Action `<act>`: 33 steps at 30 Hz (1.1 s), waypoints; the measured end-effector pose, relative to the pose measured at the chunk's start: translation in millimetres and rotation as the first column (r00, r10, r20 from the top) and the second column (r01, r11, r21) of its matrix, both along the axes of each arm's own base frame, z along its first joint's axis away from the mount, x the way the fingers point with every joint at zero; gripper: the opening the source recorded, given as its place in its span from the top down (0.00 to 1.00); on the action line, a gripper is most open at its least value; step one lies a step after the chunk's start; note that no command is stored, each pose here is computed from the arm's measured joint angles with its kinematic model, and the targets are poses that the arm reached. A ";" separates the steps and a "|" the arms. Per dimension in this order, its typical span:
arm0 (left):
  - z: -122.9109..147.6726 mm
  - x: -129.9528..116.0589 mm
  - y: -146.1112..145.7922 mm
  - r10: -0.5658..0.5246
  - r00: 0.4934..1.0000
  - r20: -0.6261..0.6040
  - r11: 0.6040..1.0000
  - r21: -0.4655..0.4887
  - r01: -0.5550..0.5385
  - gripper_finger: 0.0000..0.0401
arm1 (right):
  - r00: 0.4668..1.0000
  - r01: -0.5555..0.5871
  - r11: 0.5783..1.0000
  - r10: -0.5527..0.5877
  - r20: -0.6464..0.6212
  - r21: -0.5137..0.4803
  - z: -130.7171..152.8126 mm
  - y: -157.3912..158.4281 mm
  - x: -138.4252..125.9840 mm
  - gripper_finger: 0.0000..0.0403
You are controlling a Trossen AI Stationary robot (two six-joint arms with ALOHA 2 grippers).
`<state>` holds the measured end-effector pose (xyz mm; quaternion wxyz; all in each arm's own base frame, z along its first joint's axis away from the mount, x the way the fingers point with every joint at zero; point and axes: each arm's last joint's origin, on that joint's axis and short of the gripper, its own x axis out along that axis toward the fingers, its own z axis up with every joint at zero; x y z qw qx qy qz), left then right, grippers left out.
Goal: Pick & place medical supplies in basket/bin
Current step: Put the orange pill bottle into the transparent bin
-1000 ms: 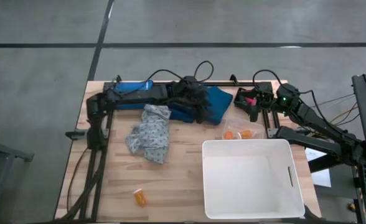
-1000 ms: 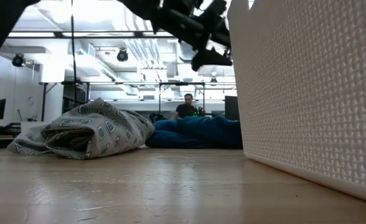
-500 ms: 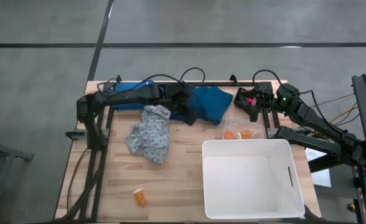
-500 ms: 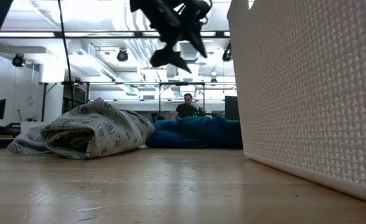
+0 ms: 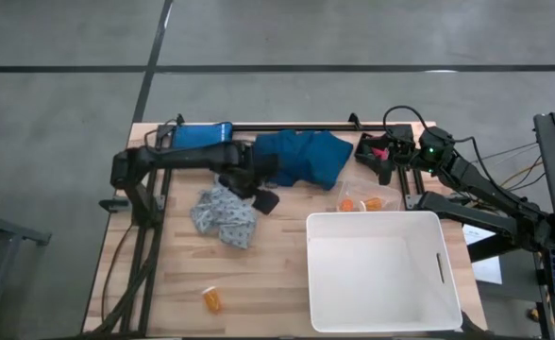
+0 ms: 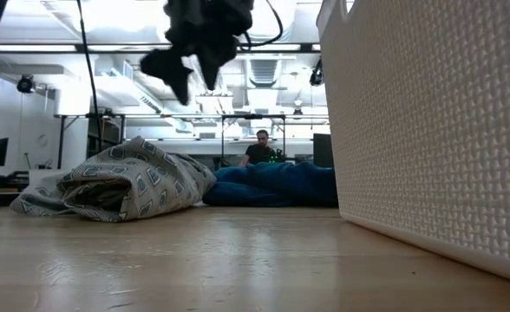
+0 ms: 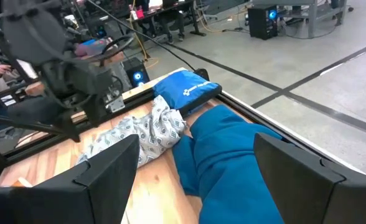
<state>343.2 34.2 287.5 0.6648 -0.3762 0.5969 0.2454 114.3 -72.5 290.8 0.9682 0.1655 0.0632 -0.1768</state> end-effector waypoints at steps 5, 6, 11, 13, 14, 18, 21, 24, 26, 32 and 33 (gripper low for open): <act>-0.8 -4.6 -26.3 -0.015 0.997 -0.073 1.000 -0.002 0.015 0.34 | 1.000 0.000 1.000 0.000 0.000 0.000 0.0 0.0 0.0 0.23; -0.9 -5.3 -32.2 -0.017 0.996 -0.084 1.000 0.001 0.017 0.34 | 1.000 0.000 1.000 0.000 0.000 0.000 -0.1 0.0 0.0 0.23; -3.8 -8.2 -62.6 -0.030 0.994 -0.110 0.999 0.024 0.033 0.34 | 1.000 0.000 1.000 0.000 0.000 0.000 -0.1 0.0 0.0 0.23; -3.9 -10.0 -74.4 -0.030 0.993 -0.117 0.999 0.037 0.034 0.34 | 1.000 0.000 1.000 0.000 0.000 0.000 -0.1 0.0 0.0 0.23; -4.0 -11.4 -80.1 -0.024 0.992 -0.125 0.998 0.048 0.030 0.34 | 1.000 0.000 1.000 0.000 0.000 0.000 0.0 0.0 0.0 0.23; -4.1 -16.0 -104.1 0.003 0.992 -0.125 0.995 0.095 0.009 0.35 | 1.000 0.000 1.000 0.000 0.000 0.000 -0.1 0.0 0.0 0.23; -4.0 -22.5 -121.2 0.045 0.988 -0.149 0.994 0.104 -0.030 0.35 | 1.000 0.000 1.000 0.000 0.000 0.000 -0.1 0.0 0.0 0.23; -4.1 -27.9 -134.9 0.086 0.983 -0.162 0.992 0.109 -0.069 0.35 | 1.000 0.000 1.000 0.000 0.000 0.000 0.0 0.0 0.0 0.23; -4.1 -30.2 -142.0 0.107 0.981 -0.162 0.990 0.109 -0.090 0.35 | 1.000 0.000 1.000 0.000 0.000 0.000 -0.1 0.0 0.0 0.23; -4.1 -37.5 -162.5 0.258 0.952 -0.166 0.965 0.099 -0.244 0.37 | 1.000 0.000 1.000 0.000 0.000 0.000 0.0 0.0 0.0 0.23; -4.1 -39.0 -166.1 0.288 0.943 -0.167 0.956 0.099 -0.275 0.37 | 1.000 0.000 1.000 0.000 0.000 0.000 -0.1 0.0 0.0 0.23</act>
